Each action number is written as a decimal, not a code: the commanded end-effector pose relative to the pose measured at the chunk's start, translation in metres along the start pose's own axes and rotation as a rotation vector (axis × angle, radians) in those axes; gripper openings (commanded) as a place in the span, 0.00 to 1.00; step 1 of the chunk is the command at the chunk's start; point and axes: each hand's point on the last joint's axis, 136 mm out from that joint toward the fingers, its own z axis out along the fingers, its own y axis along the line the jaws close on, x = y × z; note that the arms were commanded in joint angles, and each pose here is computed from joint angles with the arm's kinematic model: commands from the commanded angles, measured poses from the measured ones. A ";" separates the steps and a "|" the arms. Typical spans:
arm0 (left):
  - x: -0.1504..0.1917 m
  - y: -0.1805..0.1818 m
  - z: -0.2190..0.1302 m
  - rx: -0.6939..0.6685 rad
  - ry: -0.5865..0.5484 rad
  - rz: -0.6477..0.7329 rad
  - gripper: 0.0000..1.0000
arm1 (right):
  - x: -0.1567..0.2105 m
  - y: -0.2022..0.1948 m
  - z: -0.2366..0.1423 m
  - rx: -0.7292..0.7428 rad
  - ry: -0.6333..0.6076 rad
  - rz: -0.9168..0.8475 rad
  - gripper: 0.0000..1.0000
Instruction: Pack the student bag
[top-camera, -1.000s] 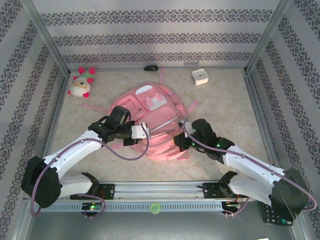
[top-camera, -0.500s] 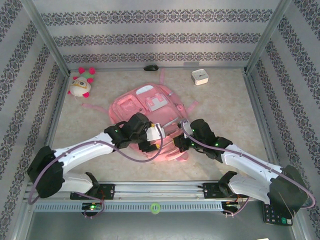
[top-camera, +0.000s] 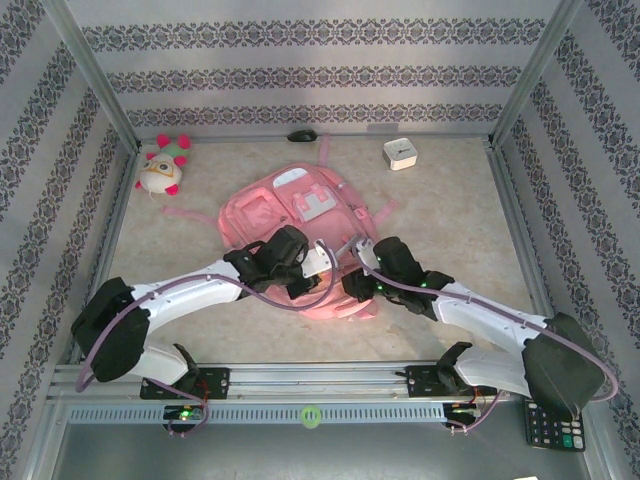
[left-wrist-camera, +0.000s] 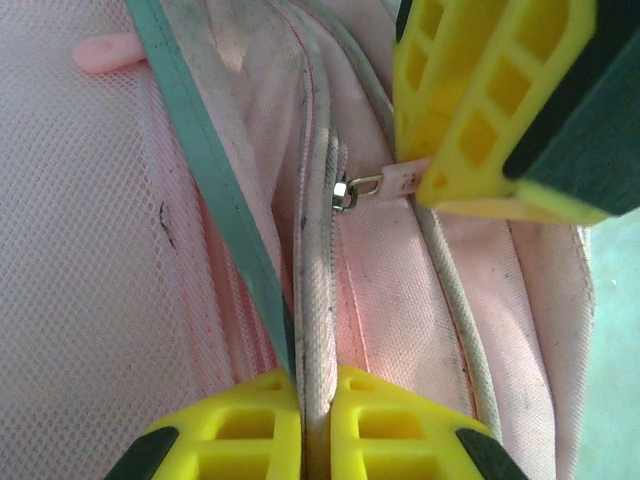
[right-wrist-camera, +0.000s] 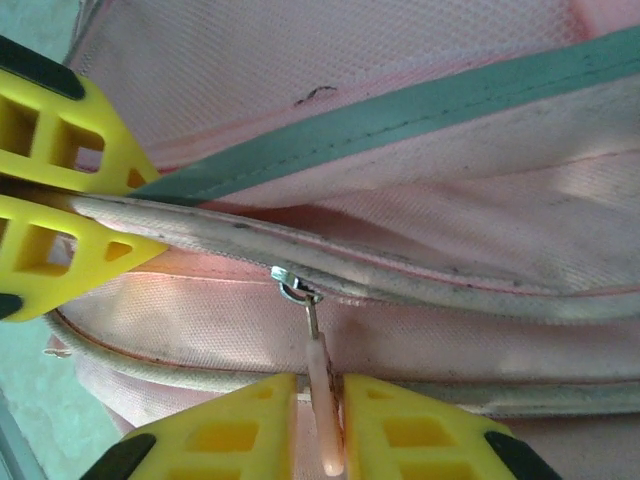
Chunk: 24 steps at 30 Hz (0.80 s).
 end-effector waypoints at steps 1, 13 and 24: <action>-0.032 -0.021 -0.016 0.111 -0.146 -0.009 0.01 | -0.021 0.011 0.003 -0.032 -0.052 -0.040 0.24; -0.018 -0.018 -0.033 0.108 -0.138 0.051 0.00 | -0.027 -0.031 -0.019 0.118 -0.065 0.054 0.00; 0.045 -0.019 -0.072 0.072 -0.108 0.277 0.14 | -0.040 -0.038 -0.023 0.049 -0.014 0.080 0.00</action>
